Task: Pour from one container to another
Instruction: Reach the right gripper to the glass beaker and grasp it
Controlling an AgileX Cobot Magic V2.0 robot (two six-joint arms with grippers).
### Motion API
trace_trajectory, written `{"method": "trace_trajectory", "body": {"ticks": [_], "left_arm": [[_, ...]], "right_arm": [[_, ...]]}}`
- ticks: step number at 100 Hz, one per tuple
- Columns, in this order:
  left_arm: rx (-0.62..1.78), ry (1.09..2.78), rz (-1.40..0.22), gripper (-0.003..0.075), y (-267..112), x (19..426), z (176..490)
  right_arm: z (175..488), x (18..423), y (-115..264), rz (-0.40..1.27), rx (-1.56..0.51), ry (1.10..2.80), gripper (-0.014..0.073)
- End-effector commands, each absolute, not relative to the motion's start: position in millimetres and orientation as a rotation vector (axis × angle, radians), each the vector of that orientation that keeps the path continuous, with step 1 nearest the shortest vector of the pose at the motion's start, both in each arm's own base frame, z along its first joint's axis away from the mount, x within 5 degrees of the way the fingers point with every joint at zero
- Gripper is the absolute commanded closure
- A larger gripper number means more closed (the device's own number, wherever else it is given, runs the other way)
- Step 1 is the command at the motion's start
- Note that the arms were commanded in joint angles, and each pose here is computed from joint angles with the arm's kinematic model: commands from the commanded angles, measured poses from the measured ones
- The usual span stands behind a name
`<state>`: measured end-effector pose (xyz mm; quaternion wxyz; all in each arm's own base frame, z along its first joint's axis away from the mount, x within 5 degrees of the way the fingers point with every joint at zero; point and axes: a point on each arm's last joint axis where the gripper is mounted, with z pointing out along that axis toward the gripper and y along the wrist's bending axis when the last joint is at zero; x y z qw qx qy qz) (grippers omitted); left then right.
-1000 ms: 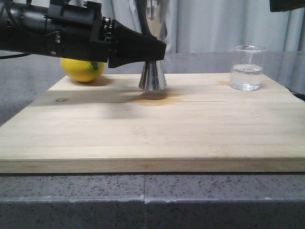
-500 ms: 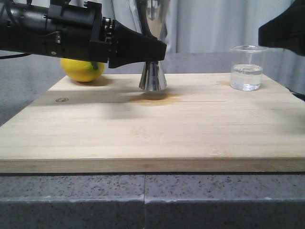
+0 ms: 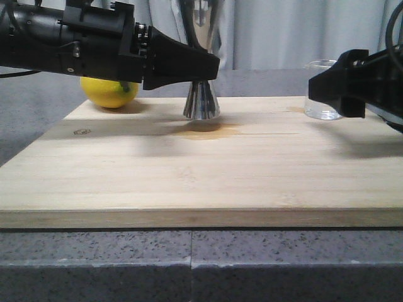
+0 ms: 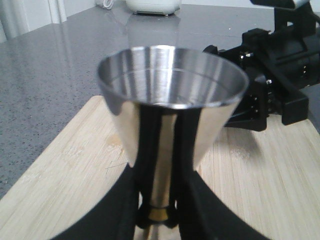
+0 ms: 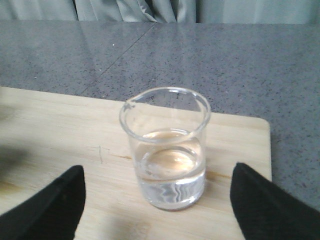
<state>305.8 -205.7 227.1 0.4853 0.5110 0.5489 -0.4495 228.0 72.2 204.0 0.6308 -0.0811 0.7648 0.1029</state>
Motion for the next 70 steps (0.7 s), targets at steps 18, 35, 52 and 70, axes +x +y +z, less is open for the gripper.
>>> {"method": "trace_trajectory", "body": {"ticks": [18, 35, 52, 70], "left_arm": [[1.177, 1.174, -1.172, 0.066, -209.4, 299.7, 261.4], [1.177, 1.174, -1.172, 0.066, -209.4, 299.7, 261.4], [1.177, 1.174, -1.172, 0.066, -209.4, 299.7, 261.4], [1.177, 1.174, -1.172, 0.066, -209.4, 299.7, 261.4]], "right_arm": [[219.4, 254.7, 80.6, 0.243, -0.187, 1.595, 0.0041], [215.8, 269.3, 80.0, 0.232, -0.177, 1.609, 0.0041], [214.7, 278.0, 84.1, 0.234, -0.198, 1.612, 0.0043], [215.2, 282.5, 85.1, 0.233, -0.198, 1.618, 0.0043]]}}
